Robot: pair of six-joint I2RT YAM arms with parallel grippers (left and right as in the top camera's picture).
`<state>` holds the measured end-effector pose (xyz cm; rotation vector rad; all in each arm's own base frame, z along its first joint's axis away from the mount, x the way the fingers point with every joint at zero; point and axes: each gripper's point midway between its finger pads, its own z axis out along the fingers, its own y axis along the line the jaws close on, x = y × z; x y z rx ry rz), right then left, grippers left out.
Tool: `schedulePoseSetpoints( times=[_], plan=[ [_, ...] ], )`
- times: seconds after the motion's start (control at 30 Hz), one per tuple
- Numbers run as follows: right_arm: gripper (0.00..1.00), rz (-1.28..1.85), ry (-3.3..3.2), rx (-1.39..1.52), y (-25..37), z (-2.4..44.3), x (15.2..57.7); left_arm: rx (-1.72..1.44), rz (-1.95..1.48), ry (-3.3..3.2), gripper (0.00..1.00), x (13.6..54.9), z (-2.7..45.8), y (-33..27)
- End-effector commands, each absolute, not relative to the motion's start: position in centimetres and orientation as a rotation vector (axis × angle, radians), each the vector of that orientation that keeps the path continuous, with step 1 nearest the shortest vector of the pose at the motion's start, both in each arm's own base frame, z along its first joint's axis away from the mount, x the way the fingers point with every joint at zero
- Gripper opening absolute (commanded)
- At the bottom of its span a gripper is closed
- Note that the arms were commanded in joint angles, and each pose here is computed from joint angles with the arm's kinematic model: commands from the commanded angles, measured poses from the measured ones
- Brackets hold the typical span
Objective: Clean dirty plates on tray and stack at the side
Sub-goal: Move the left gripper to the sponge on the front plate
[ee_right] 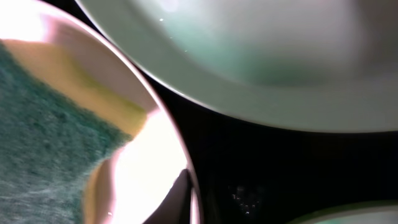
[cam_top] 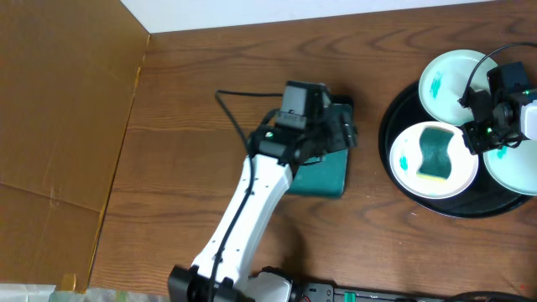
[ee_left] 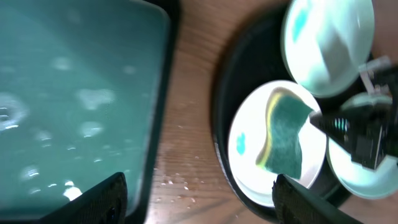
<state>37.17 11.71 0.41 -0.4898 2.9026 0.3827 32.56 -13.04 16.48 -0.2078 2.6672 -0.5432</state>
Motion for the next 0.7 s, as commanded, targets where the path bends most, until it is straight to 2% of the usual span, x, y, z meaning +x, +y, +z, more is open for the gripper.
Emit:
schedulePoseSetpoints(
  times=[0.0, 0.57, 0.67],
  plan=[
    [0.01, 0.344, 2.920, -0.466, 10.6, -0.2, 37.5, -0.044, -0.664, 2.726, 0.75, 31.8, 15.1, -16.4],
    [0.01, 0.411, 2.917, -0.450, 11.3, 0.0, 37.4, 0.364, -0.809, 2.728, 0.75, 30.9, 8.7, -28.8],
    [0.01, 0.411, 2.917, -0.450, 11.3, 0.0, 37.4, 0.406, -0.805, 2.721, 0.70, 30.8, 7.4, -30.2]
  ],
)
